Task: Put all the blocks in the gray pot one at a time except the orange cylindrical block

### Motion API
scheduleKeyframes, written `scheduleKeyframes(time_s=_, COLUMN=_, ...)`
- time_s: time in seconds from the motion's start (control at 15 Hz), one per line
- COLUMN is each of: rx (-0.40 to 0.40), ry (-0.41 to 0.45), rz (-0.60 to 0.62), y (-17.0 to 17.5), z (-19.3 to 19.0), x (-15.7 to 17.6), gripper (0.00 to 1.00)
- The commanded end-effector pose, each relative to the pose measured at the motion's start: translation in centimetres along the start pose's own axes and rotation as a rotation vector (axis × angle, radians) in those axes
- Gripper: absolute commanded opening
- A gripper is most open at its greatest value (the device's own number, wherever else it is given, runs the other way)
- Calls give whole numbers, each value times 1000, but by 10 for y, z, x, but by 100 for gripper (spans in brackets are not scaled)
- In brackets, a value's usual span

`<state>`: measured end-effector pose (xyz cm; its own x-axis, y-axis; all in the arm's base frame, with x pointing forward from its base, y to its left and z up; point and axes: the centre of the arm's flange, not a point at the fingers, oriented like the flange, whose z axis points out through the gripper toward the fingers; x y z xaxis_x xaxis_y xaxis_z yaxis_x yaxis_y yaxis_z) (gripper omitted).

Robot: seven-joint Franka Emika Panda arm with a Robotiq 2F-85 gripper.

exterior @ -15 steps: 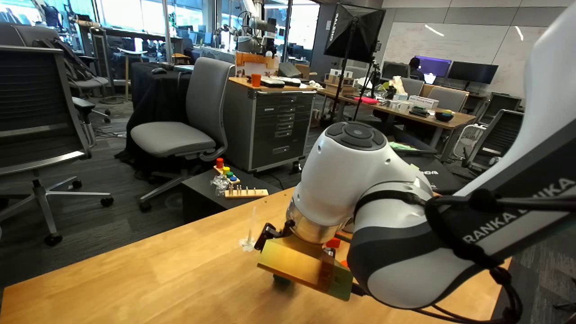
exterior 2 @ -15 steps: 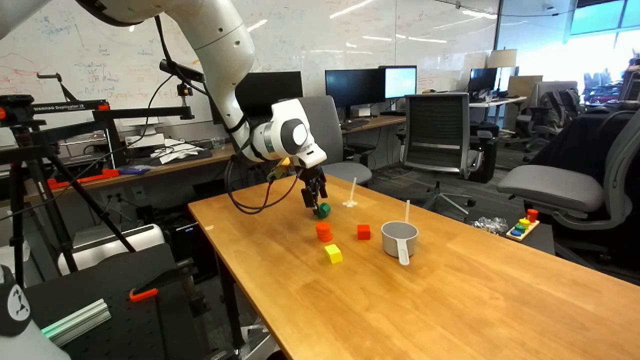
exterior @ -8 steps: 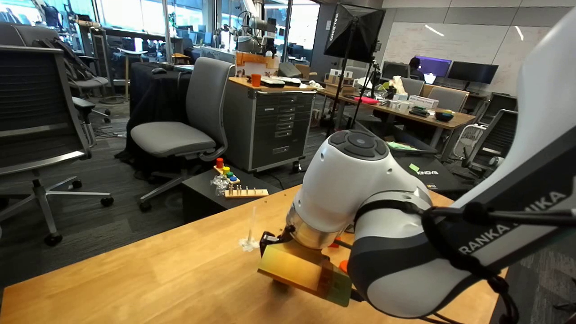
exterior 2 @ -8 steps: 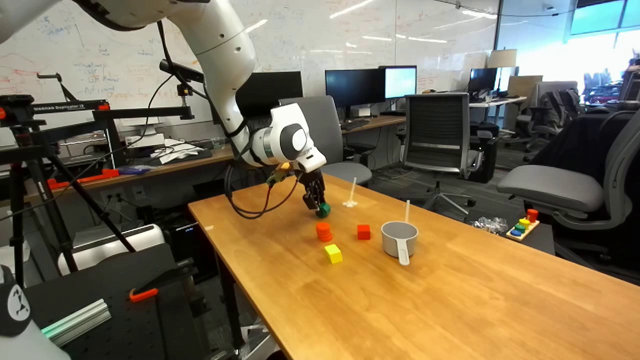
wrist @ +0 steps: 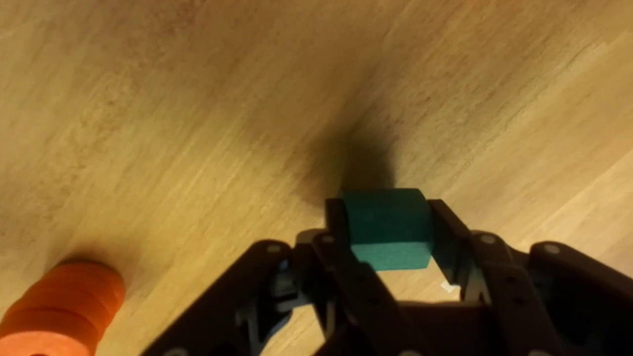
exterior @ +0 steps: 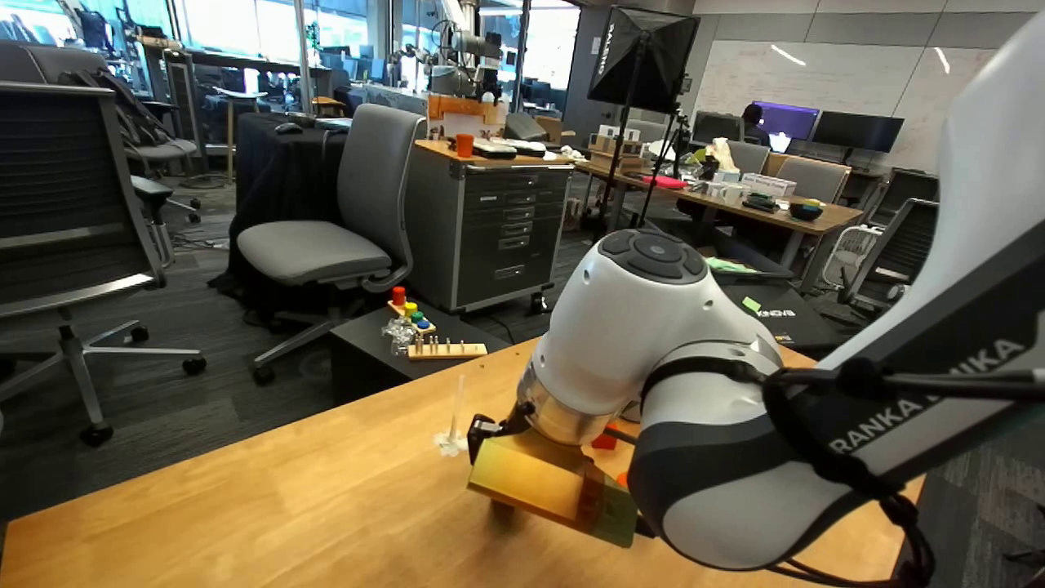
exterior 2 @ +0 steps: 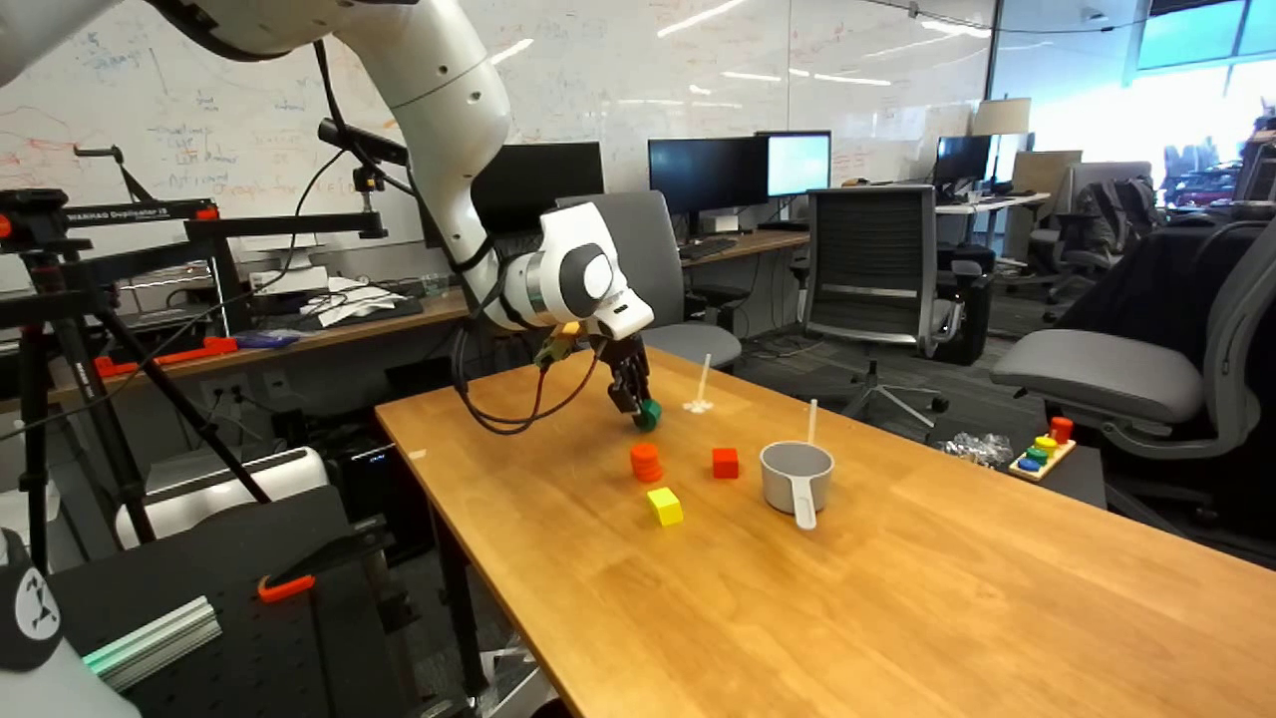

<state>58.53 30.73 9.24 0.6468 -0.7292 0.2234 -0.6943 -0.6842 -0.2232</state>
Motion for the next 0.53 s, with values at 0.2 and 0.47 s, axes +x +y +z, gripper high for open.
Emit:
scheduleKeyframes(time_s=0.2, rx=24, ry=72, rz=-17, y=-2, z=-59, x=38, gripper=20)
scheduleKeyframes(time_s=0.47, rx=16, ry=135, rz=15, y=19, z=-93, x=75, gripper=20)
